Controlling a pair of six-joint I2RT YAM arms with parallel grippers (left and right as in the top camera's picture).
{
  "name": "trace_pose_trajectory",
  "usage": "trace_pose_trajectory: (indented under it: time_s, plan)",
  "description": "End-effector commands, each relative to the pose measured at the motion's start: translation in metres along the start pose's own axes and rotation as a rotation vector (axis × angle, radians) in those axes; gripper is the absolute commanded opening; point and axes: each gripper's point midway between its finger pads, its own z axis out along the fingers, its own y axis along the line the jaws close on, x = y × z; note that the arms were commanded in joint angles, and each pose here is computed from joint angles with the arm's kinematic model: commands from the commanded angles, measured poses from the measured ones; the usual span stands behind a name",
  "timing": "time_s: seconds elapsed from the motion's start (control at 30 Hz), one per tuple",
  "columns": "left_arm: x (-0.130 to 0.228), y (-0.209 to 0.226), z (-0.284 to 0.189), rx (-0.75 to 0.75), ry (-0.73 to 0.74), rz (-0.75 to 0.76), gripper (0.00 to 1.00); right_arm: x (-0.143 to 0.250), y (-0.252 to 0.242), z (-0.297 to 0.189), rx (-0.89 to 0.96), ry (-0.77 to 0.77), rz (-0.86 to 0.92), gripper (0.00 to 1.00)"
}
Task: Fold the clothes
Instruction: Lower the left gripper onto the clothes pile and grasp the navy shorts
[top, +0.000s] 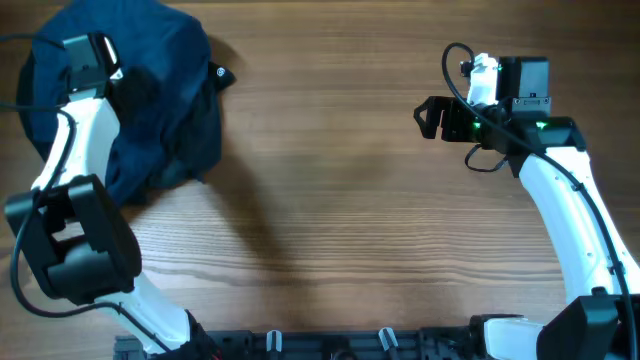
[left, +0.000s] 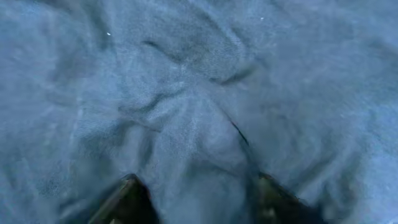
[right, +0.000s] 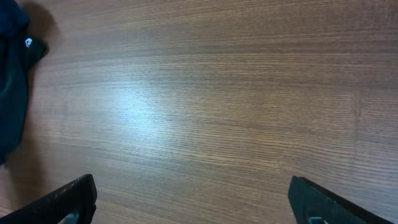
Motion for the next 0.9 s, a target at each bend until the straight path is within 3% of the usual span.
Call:
trace_pose_trajectory:
  time_s: [0.0,0.03,0.1,0.23,0.33,0.43,0.53,0.73,0.87]
  plan:
    - [0.007,0.004,0.007,-0.015,0.029,0.001,0.28,-0.005,0.007,-0.001,-0.027,-0.005,-0.005,1.0]
    - [0.011,0.005,0.007,-0.018,0.048,0.003,0.15,-0.005,0.007,-0.001,-0.027,-0.004,-0.005,1.0]
    - [0.015,0.005,0.007,-0.02,0.065,-0.002,0.04,-0.005,0.007,-0.001,-0.027,-0.005,-0.005,1.0]
    - [-0.006,-0.011,-0.018,0.009,-0.006,0.014,0.04,-0.006,0.007,-0.001,-0.027,-0.009,-0.009,1.0]
    - [-0.044,-0.03,-0.068,0.054,-0.131,0.027,0.04,-0.007,0.007,-0.001,-0.028,-0.012,-0.01,1.0]
    - [-0.051,-0.031,-0.1,0.062,-0.16,0.031,0.05,-0.006,0.007,-0.001,-0.027,-0.009,-0.009,1.0]
    - [-0.023,-0.011,-0.106,0.011,-0.044,0.024,0.4,-0.005,0.007,-0.001,-0.027,-0.005,-0.009,1.0]
    - [0.011,0.015,-0.08,-0.045,0.117,0.003,0.61,-0.003,0.007,-0.001,-0.026,0.002,-0.01,1.0]
    - [0.027,0.016,-0.056,-0.057,0.182,0.009,0.65,-0.001,0.006,-0.001,-0.025,0.009,-0.009,1.0]
